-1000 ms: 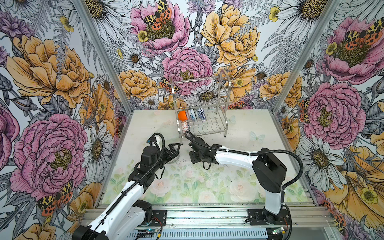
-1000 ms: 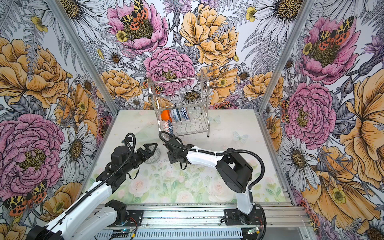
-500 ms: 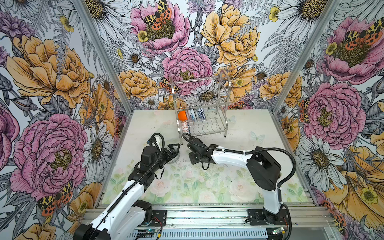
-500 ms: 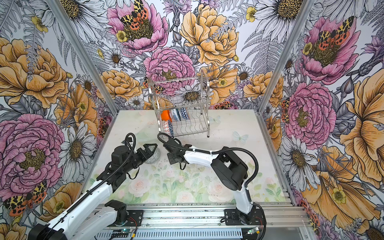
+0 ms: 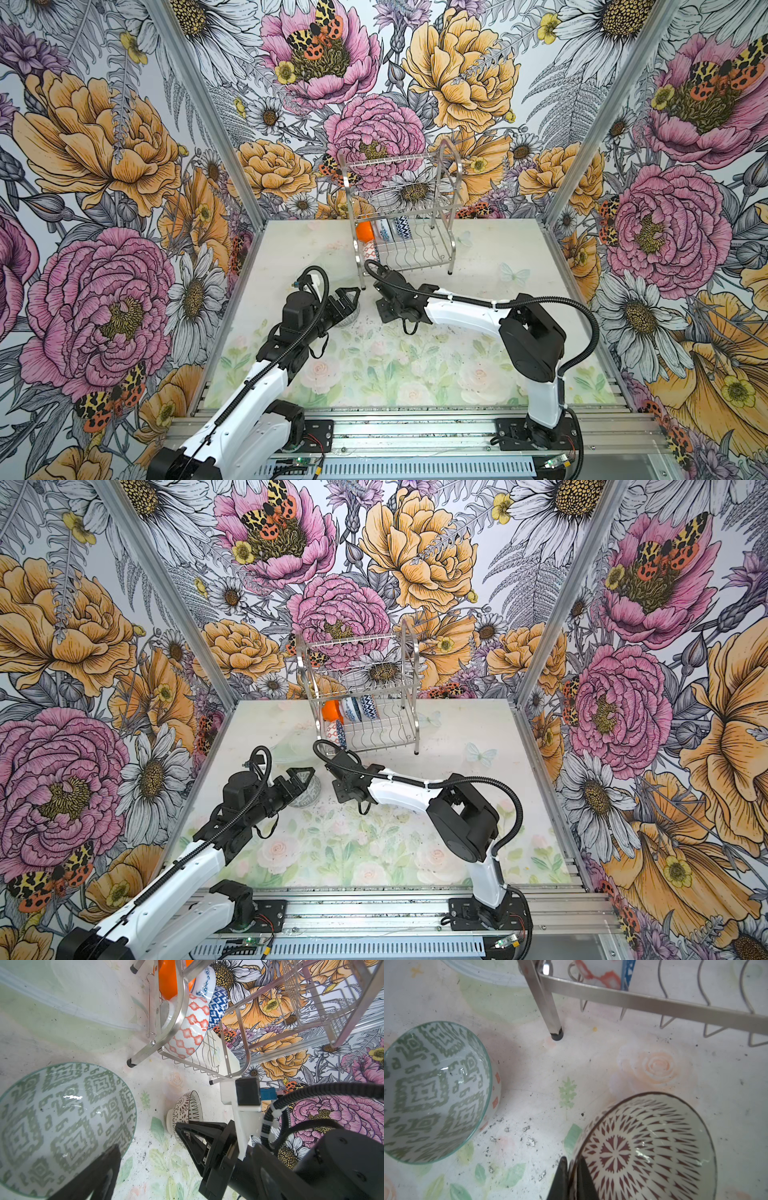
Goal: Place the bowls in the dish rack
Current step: 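Lift the white bowl and carry it toward the rack with the right gripper, then lower the white bowl upright into a rack slot beside the blue bowl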
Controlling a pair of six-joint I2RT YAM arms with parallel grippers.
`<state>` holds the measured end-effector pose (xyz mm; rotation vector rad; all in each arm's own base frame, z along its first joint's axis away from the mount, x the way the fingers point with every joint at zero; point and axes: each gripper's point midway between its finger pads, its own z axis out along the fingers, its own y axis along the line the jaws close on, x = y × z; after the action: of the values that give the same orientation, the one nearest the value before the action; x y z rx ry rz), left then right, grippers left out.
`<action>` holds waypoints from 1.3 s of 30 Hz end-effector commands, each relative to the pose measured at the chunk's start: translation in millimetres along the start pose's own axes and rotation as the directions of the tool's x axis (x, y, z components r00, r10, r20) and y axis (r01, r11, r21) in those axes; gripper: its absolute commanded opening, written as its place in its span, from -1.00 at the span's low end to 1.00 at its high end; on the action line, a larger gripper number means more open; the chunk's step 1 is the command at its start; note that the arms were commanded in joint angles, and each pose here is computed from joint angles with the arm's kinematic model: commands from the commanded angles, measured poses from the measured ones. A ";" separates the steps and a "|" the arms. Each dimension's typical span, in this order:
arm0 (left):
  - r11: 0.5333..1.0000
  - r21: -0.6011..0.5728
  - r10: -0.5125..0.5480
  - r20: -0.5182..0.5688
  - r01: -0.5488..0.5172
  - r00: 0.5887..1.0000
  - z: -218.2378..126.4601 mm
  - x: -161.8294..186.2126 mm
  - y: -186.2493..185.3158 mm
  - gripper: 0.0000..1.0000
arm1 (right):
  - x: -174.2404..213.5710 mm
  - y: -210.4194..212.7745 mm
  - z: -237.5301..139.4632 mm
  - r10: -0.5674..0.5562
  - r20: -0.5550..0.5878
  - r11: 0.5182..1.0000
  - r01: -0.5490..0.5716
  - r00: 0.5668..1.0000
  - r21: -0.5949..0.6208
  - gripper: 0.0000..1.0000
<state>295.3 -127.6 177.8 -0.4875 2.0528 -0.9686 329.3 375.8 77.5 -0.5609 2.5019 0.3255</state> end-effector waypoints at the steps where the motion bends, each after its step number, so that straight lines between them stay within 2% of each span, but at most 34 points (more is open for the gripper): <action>1: 1.000 0.014 -0.016 0.002 0.016 1.000 0.5 -1.2 -0.1 0.97 | -10.3 12.5 -17.8 0.016 0.012 0.996 -0.014 1.000 -0.085 -1.00; 8: 0.999 0.025 -0.026 -0.008 0.026 1.000 0.2 -0.9 -4.1 0.97 | -30.2 16.5 -54.0 0.024 0.070 0.987 -0.013 0.997 -0.159 -1.00; 17: 0.998 0.054 -0.026 -0.053 0.029 0.998 6.2 1.0 -19.3 0.97 | -69.7 -10.2 -103.1 0.107 0.187 0.963 -0.055 0.976 -0.266 -1.00; 21: 0.997 0.067 0.031 -0.056 -0.027 0.998 4.8 -3.7 -36.9 0.97 | -96.3 -24.4 -121.9 0.140 0.249 0.944 -0.053 0.958 -0.325 -1.00; 27: 0.996 0.045 0.082 -0.060 -0.079 0.995 9.0 -12.3 -52.2 0.97 | -127.6 -44.2 -133.7 0.158 0.329 0.924 -0.022 0.931 -0.382 -1.00; 30: 0.995 0.040 0.091 -0.081 -0.088 0.993 15.6 -16.5 -61.4 0.97 | -140.1 -45.0 -138.5 0.181 0.379 0.893 0.010 0.908 -0.449 -1.00; 35: 0.988 0.029 0.154 -0.106 -0.152 0.982 26.7 -22.7 -76.4 0.97 | -152.3 -47.2 -144.3 0.223 0.442 0.853 0.046 0.869 -0.519 -1.00; 39: 0.983 0.049 0.182 -0.123 -0.177 0.976 38.2 -18.2 -90.8 0.97 | -155.8 -44.8 -136.8 0.227 0.455 0.833 0.071 0.861 -0.549 -1.00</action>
<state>334.3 -183.8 235.8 -0.2788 2.1451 -0.9799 400.6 325.4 235.4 -0.4405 2.0796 1.0120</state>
